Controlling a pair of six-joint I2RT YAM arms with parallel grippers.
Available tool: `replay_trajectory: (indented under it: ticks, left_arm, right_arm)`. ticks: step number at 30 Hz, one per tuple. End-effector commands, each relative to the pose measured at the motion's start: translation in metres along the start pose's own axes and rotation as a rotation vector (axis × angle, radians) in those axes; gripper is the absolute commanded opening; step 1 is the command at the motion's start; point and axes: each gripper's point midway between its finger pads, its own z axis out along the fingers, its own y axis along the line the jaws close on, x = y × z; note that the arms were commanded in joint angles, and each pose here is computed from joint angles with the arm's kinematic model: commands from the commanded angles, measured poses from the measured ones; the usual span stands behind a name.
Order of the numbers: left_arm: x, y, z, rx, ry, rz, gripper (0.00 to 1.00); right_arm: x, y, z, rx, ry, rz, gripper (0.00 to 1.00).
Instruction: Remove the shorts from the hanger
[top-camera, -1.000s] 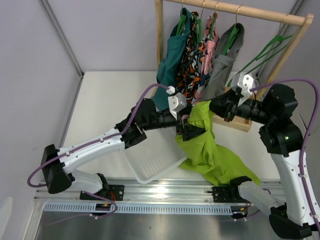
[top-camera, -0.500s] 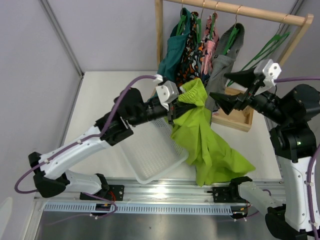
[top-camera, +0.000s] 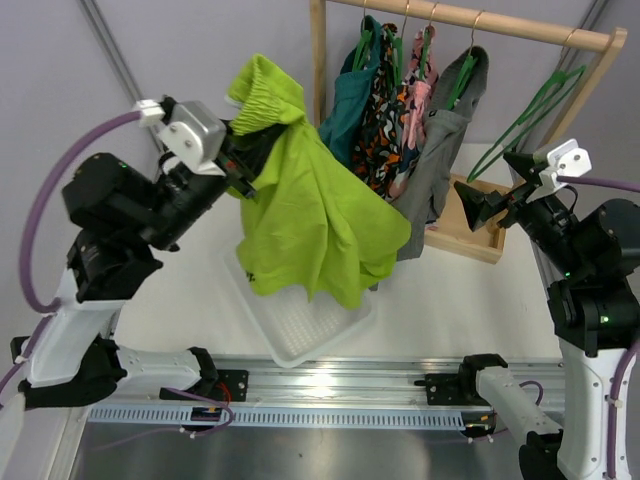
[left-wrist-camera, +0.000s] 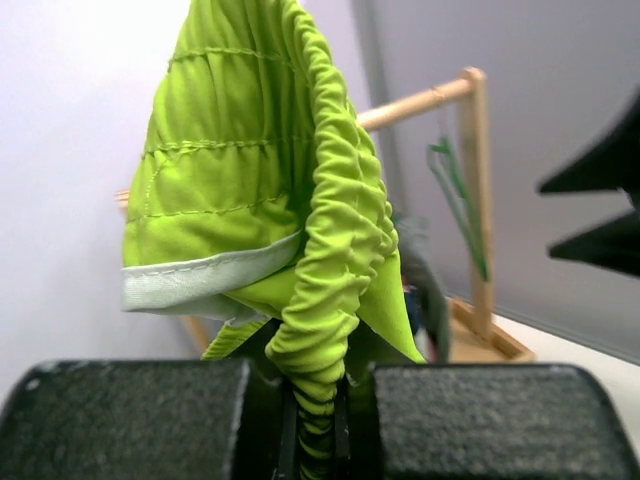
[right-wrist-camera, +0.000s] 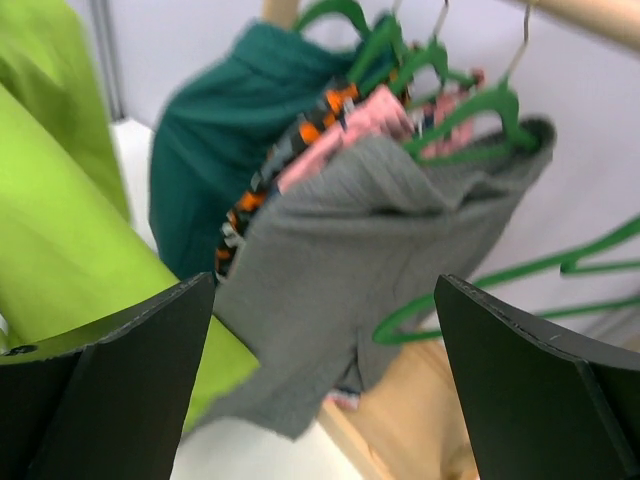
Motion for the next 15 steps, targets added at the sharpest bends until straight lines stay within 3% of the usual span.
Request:
replay_trajectory:
  ticks: [1, 9, 15]
  left_arm:
    - [-0.024, 0.041, -0.019, -0.166, -0.003, 0.048, 0.0]
    - [0.011, 0.036, -0.018, -0.165, 0.087, -0.025, 0.0]
    - [-0.032, 0.065, -0.045, -0.256, 0.005, -0.039, 0.0]
  right_arm:
    - [0.024, -0.012, -0.003, 0.064, 0.082, 0.004, 1.0]
    - [0.057, -0.009, -0.005, 0.063, 0.154, 0.061, 0.99]
    - [0.072, -0.006, -0.007, 0.053, 0.19, 0.08, 1.0]
